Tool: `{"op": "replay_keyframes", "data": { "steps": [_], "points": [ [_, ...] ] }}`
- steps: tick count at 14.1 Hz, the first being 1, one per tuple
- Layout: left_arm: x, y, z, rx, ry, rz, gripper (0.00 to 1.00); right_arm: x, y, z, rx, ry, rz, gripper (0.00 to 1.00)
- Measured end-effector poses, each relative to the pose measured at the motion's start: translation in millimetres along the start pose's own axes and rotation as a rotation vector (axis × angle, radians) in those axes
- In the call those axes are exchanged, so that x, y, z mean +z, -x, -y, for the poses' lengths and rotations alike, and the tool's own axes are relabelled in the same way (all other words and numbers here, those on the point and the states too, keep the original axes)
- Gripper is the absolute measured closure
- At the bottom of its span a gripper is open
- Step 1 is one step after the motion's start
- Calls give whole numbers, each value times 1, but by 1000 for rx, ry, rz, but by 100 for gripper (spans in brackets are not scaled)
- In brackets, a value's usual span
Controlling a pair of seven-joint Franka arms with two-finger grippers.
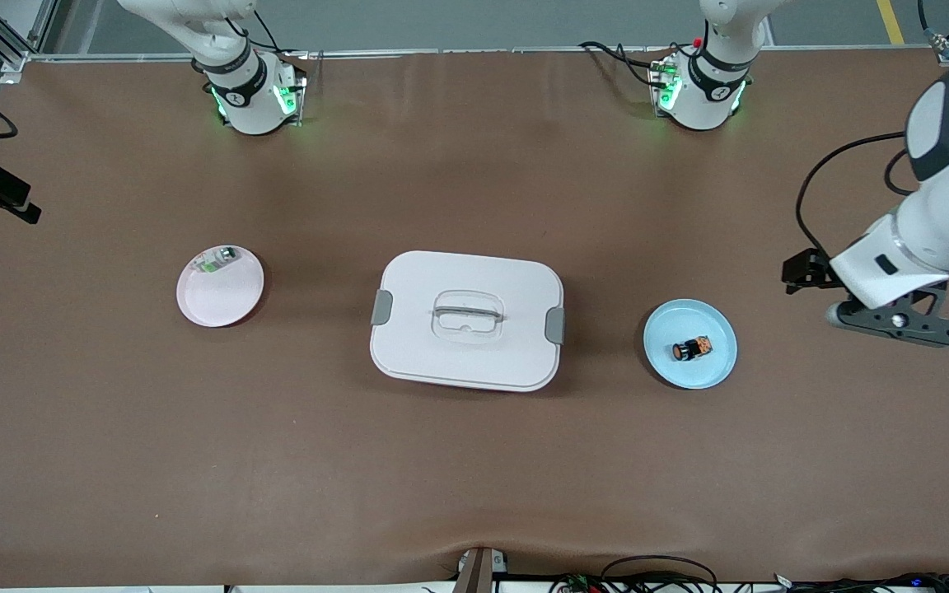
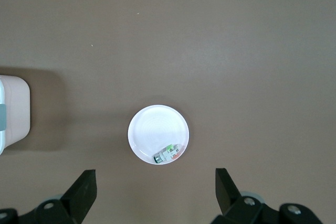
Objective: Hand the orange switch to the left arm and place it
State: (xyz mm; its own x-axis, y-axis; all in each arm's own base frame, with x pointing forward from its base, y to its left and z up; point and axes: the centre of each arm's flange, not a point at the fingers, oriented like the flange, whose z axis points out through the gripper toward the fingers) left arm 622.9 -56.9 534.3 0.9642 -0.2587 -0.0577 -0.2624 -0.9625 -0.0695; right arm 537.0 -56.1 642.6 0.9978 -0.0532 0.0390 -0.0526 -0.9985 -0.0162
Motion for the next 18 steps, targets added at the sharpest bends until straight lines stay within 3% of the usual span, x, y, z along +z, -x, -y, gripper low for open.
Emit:
{"op": "replay_keyframes", "data": {
  "steps": [6, 11, 14, 18],
  "points": [
    [-59, 27, 3, -30, -97, -45, 0, 0, 0, -1, 1, 1, 0, 0],
    [-78, 48, 21, -63, -36, -50, 0, 0, 0, -1, 1, 1, -1, 0],
    [-90, 64, 2, -178, -14, -7, 0, -1, 0, -1, 2, 1, -1, 0],
    [-107, 79, -13, -240, -13, -6, 0, -1, 0, -2, 3, 2, -3, 0]
  ]
}}
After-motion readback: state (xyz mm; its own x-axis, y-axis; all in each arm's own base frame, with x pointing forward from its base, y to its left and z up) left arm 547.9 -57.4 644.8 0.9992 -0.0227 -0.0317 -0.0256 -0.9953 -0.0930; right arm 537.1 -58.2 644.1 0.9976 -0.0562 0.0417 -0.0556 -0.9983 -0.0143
